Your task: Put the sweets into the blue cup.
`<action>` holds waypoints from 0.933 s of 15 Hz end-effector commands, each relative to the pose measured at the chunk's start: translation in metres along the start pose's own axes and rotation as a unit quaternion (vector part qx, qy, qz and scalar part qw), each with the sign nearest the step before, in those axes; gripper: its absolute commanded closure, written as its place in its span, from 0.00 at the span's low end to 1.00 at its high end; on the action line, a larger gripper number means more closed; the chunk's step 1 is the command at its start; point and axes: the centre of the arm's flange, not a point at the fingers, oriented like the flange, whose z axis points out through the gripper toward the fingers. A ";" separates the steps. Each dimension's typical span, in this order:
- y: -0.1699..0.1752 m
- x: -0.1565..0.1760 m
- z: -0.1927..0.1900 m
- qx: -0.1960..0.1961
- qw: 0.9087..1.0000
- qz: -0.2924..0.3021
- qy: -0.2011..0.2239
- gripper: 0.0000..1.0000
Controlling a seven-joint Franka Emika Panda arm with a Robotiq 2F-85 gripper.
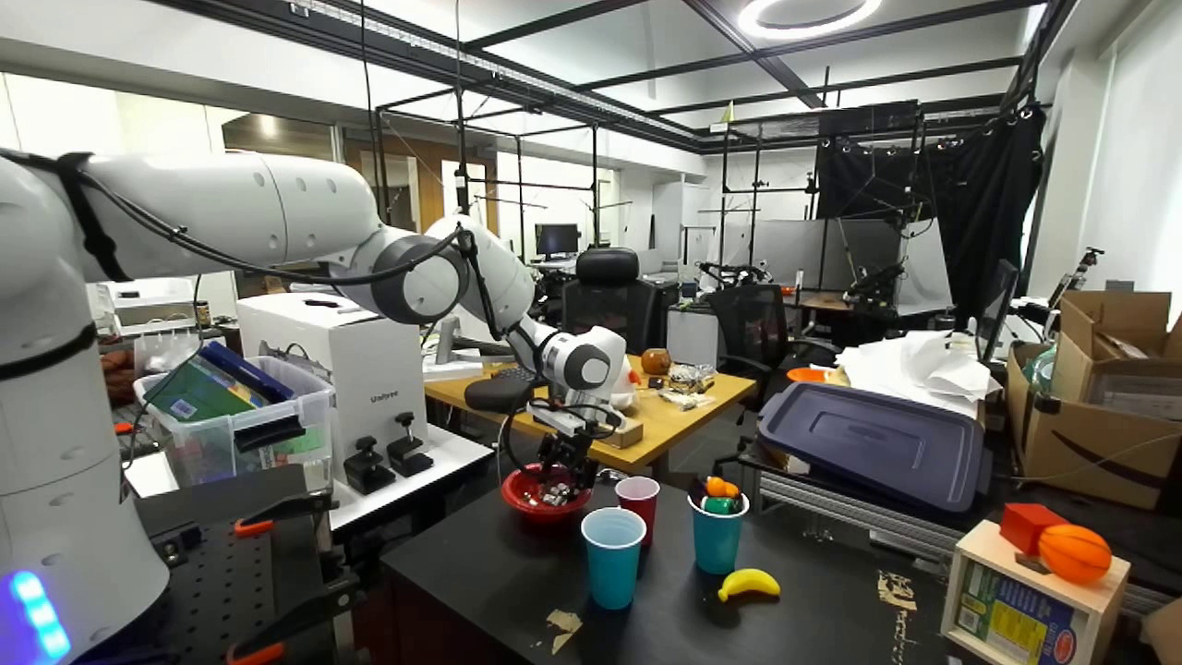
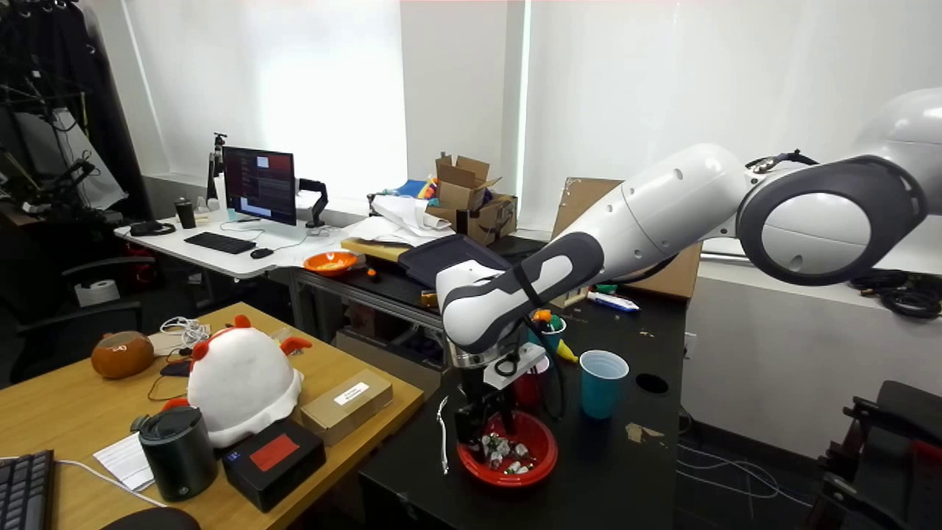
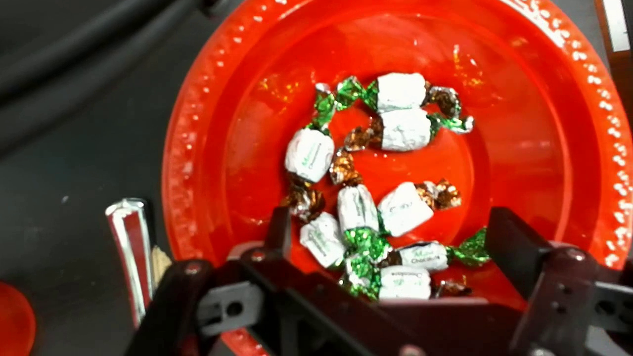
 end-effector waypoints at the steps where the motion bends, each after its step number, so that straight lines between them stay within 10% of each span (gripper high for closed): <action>1: -0.002 0.022 0.000 0.011 1.000 -0.014 0.010 0.00; 10: -0.015 0.005 0.021 -0.030 0.998 -0.048 0.021 0.00; 11: -0.015 0.005 0.022 -0.032 0.998 -0.049 0.021 0.24; 14: -0.013 0.005 0.020 -0.036 0.998 -0.053 0.021 0.42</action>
